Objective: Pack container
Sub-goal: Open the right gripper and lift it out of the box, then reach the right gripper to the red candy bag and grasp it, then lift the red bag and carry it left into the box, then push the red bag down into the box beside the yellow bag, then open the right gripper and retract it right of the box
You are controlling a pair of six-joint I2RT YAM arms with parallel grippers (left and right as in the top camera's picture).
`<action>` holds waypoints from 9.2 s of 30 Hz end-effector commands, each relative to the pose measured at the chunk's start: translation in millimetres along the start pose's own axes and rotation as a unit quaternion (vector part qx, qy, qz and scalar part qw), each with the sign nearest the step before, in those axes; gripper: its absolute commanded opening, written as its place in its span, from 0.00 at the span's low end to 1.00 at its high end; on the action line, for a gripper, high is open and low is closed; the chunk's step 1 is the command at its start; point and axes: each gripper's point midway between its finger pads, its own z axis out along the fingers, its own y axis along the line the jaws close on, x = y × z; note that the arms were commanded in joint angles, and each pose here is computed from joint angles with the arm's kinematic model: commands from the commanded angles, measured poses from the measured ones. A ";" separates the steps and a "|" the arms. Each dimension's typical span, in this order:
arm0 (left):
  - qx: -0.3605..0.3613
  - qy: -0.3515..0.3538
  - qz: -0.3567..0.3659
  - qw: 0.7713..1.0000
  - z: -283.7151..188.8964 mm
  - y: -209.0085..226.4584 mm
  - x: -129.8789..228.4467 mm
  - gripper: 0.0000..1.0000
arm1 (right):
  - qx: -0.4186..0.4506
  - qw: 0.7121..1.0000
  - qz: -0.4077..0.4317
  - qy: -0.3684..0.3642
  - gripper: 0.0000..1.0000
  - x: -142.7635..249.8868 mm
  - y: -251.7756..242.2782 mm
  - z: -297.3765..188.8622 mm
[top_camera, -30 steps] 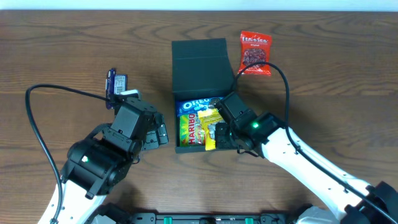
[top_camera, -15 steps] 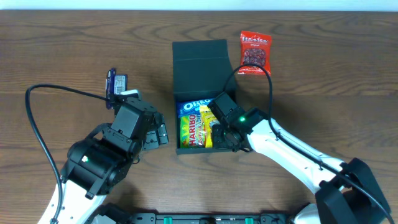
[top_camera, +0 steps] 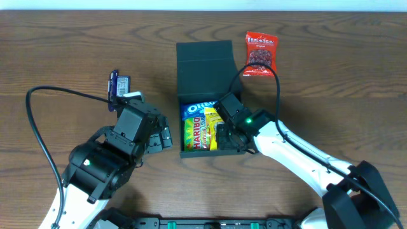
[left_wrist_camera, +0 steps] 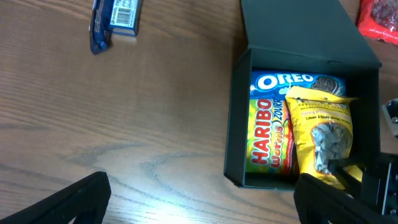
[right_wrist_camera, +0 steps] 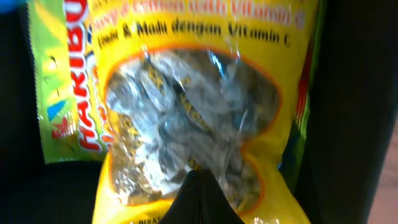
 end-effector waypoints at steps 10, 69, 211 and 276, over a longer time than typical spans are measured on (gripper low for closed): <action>0.005 -0.006 -0.007 1.000 -4.6 -2.1 -4.6 0.95 | 0.031 0.999 -0.007 0.003 0.01 -5.4 -13.2 23.1; 0.005 -0.006 -0.007 1.000 -4.6 -2.1 -4.6 0.95 | 0.120 0.938 0.037 -0.323 0.99 -235.2 -120.4 -46.2; 0.005 -0.006 -0.007 1.000 -4.6 -2.1 -4.6 0.95 | -0.045 0.995 -0.081 -0.040 0.02 -7.9 69.0 -46.7; 0.005 -0.006 -0.007 1.000 -4.6 -2.1 -4.6 0.95 | -0.070 0.976 -0.066 -0.193 0.66 -20.9 15.7 -191.0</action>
